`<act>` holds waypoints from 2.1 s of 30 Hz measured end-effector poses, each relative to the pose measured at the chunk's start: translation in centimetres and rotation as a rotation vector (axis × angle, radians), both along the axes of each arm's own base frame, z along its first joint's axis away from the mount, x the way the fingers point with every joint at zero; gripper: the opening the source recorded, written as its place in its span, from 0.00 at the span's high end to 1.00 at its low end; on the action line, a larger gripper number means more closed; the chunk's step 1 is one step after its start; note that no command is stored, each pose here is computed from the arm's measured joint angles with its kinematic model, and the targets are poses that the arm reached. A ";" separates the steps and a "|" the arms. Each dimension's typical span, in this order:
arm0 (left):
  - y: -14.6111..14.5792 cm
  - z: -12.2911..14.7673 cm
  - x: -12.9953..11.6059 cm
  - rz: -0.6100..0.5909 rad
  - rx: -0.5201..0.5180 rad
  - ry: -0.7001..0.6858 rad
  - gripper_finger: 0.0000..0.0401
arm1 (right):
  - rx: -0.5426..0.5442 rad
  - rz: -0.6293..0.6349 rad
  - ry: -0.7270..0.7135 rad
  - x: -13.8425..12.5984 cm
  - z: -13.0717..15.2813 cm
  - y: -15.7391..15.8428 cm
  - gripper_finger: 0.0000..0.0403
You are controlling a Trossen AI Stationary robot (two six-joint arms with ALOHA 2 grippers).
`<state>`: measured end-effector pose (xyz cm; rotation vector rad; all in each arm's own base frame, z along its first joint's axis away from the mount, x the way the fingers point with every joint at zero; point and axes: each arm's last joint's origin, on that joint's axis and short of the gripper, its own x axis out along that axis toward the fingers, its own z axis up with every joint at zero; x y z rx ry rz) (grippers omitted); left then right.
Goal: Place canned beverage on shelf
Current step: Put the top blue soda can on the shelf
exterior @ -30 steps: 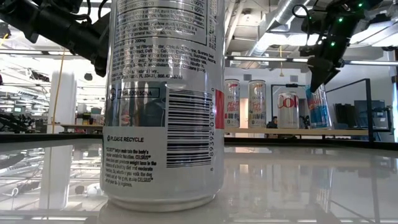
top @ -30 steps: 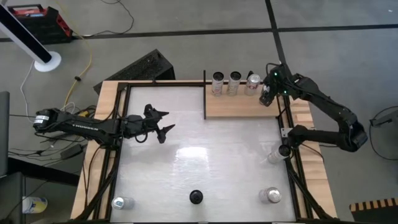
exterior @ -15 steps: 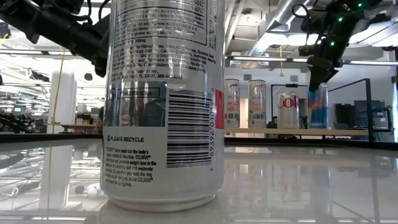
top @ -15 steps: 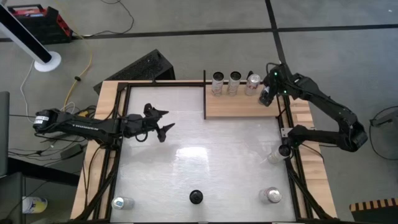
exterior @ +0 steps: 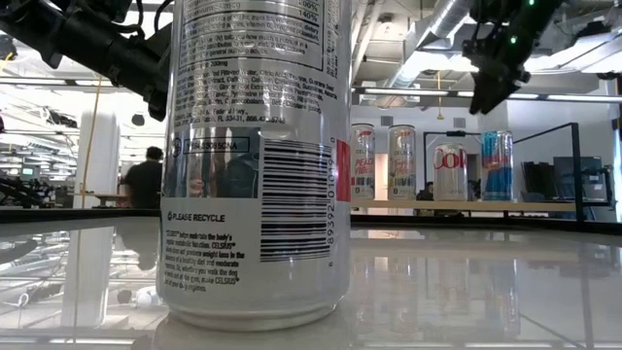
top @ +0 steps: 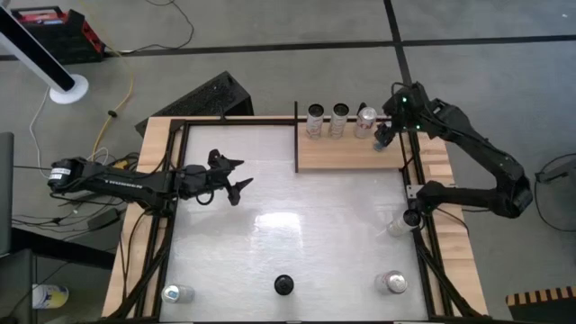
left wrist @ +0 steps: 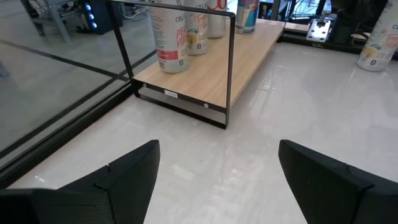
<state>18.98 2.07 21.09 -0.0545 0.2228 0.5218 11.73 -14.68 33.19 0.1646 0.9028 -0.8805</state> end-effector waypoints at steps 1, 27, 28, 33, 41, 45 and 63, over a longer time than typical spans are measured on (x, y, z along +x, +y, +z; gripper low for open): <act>0.0 0.0 0.0 0.000 0.000 0.000 0.22 | 0.017 0.008 -0.024 0.3 0.2 0.3 0.22; 0.0 0.1 0.0 0.001 -0.002 -0.008 0.22 | 0.183 0.003 0.317 6.1 -4.3 3.1 0.96; 0.0 0.1 0.0 0.001 -0.002 -0.008 0.22 | 0.185 0.001 0.325 6.3 -4.4 3.0 0.96; 0.0 0.1 0.0 0.002 -0.002 -0.008 0.22 | 0.165 -0.043 0.399 6.5 -5.1 2.8 0.92; 0.0 0.1 0.0 0.002 -0.002 -0.008 0.22 | 0.135 -0.076 0.472 6.7 -5.7 2.4 0.95; 0.0 0.1 0.0 0.002 -0.002 -0.007 0.22 | 0.129 -0.082 0.486 6.6 -5.7 2.4 0.94; 0.0 0.0 0.0 -0.003 -0.004 -0.001 0.22 | 0.130 -0.168 0.567 4.9 -5.6 1.1 0.95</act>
